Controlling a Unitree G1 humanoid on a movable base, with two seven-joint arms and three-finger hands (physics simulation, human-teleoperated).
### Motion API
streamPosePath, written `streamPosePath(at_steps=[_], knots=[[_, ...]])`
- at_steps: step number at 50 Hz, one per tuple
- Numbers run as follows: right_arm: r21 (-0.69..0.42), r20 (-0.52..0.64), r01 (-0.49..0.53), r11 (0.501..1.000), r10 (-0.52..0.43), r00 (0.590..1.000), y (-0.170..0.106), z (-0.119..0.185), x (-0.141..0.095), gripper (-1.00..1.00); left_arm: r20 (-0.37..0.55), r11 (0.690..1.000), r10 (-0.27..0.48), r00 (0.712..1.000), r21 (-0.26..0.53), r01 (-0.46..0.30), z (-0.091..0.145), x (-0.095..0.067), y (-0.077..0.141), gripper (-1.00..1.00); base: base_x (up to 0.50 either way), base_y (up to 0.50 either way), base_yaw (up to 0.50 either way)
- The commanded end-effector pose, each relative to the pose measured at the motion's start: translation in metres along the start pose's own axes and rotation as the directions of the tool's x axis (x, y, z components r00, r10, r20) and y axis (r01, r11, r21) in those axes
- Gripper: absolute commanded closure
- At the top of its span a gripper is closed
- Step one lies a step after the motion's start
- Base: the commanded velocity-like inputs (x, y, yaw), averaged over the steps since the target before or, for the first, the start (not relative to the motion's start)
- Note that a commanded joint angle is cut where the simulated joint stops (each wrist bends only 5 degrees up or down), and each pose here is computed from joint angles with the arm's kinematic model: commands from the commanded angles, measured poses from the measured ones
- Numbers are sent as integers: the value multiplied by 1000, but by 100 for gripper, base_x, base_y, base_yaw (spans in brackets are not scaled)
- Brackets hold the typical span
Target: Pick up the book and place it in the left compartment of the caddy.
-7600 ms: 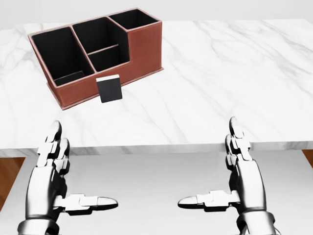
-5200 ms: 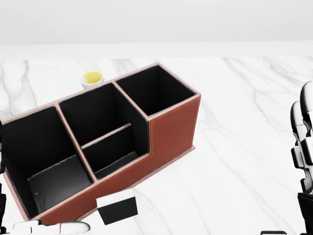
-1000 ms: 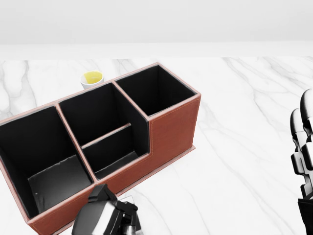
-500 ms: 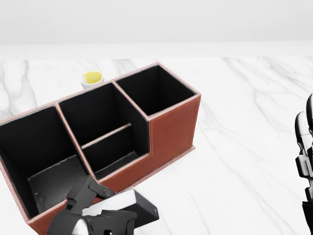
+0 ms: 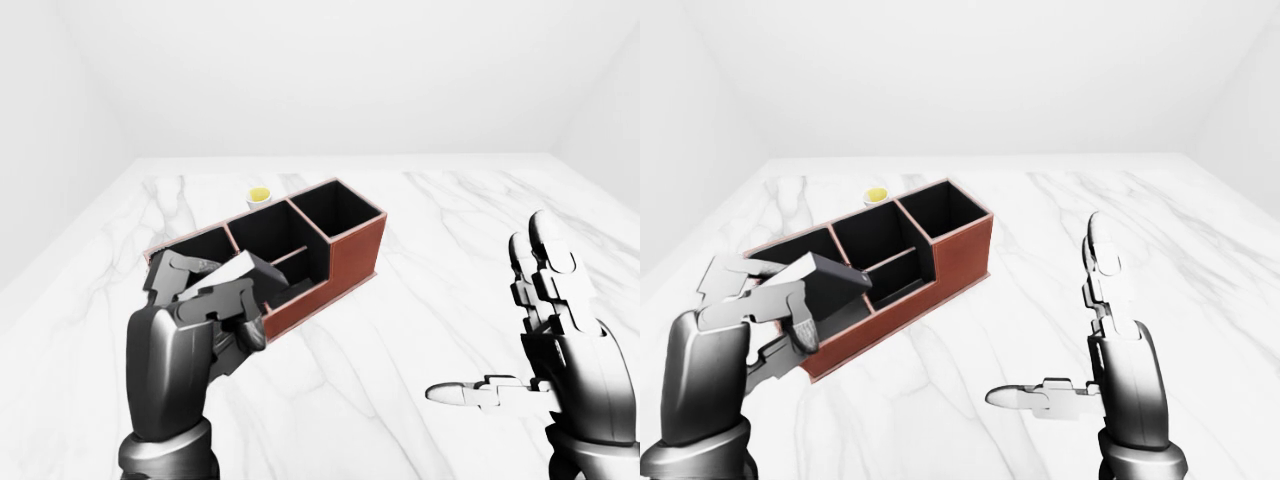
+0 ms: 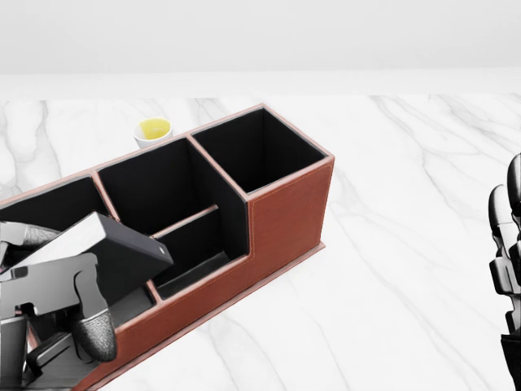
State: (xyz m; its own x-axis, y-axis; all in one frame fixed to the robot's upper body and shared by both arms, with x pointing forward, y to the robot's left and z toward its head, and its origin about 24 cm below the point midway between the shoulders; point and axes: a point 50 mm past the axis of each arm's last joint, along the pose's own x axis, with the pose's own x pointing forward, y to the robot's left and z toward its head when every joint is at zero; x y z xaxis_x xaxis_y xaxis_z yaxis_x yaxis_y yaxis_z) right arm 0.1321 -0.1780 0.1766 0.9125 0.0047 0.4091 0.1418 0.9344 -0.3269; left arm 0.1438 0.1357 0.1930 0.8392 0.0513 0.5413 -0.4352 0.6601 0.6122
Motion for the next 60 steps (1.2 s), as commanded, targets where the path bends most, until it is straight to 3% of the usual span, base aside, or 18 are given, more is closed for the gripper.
streamPosePath(at_steps=[1, 10, 14, 18, 26, 32, 38, 48, 60], knots=[[-1, 4, -4, 1000, 4, 1000, 1, 0, 1, -100, -91, 976, 111, 990, 198, -91, -19, 13, 32, 100, 0, 0, 0], [0, 13, -12, 1000, 12, 1000, 3, 2, 2, -100, -68, 951, 175, 982, 269, -151, -15, 22, 38, 100, 0, 0, 0], [2, 12, -9, 1000, 9, 1000, 2, 1, 1, -100, 19, 941, 125, 992, 315, -124, -5, 26, 34, 100, 0, 0, 0], [1, 12, -6, 1000, 6, 1000, 1, 1, 1, -100, 0, 919, 86, 996, 385, -79, -6, 27, 28, 100, 0, 0, 0], [0, 11, -8, 1000, 8, 1000, 2, 1, 1, -100, 58, 947, -29, 998, 321, 9, -7, 38, 4, 100, 0, 0, 0], [-2, 13, -10, 1000, 10, 1000, 2, 2, 2, -100, 36, 932, -67, 997, 359, 49, -19, 45, -13, 100, 0, 0, 0], [0, 7, -6, 1000, 6, 1000, 2, 1, 1, -100, 5, 918, -71, 997, 391, 63, -30, 47, -18, 100, 0, 0, 0], [1, 6, -6, 1000, 6, 1000, 1, 1, 1, -100, -38, 842, -18, 999, 539, 36, -46, 53, -11, 100, 0, 0, 0], [-1, 12, -8, 1000, 8, 1000, 2, 1, 2, -100, -42, 807, 6, 999, 590, 20, -48, 59, -5, 100, 0, 0, 0]])
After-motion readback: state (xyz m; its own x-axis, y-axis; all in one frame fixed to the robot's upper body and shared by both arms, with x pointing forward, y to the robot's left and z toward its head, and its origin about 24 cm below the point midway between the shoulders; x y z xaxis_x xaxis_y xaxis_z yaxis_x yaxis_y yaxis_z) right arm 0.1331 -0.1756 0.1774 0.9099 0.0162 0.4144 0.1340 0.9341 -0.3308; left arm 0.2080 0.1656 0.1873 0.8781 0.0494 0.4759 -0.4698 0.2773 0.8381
